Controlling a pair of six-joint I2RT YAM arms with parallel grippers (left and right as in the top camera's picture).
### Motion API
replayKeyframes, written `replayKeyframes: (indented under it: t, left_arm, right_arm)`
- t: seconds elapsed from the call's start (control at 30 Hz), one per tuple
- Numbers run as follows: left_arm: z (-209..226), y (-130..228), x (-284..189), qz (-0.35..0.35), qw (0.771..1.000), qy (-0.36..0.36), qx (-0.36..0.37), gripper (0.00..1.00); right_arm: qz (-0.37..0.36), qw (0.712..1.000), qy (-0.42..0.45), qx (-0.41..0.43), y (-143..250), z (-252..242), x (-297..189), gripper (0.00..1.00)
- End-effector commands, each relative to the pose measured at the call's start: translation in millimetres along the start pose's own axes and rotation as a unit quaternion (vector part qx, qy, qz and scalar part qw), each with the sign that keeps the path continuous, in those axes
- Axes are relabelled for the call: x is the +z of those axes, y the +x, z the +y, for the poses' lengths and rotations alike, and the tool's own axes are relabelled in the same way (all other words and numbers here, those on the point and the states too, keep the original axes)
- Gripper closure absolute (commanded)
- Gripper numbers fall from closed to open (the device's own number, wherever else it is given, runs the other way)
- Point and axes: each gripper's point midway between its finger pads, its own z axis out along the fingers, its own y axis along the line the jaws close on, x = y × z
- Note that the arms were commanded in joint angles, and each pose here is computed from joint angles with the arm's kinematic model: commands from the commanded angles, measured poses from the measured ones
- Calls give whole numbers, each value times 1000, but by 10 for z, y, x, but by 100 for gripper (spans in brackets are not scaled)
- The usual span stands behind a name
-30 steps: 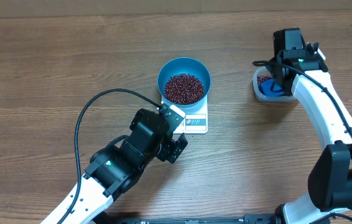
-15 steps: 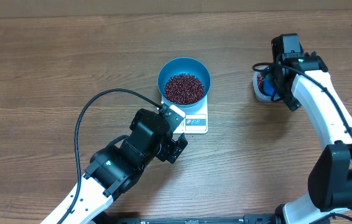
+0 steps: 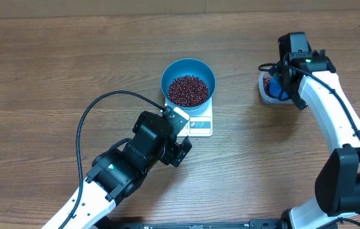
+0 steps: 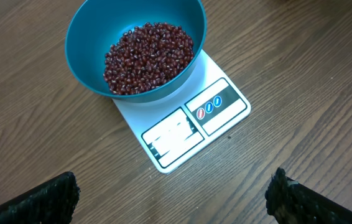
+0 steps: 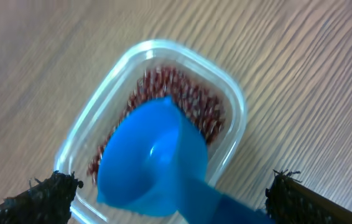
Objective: Scoop item into bowl and weigh 150g on scale
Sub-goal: 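Lower the blue cup into the tub and release it with the right gripper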
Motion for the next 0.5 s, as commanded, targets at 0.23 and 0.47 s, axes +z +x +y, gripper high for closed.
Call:
replayKeyframes:
  t: [0.23,0.47]
  left_arm:
    - [22,23,21,3,1000,-7,-6,0]
    - [23,23,22,4,1000,-7,-6,0]
  right_arm:
    - [-12,996,61,-56,-129,-332,-281,0]
    - [75,986,132,-69,230,-742,-382,0]
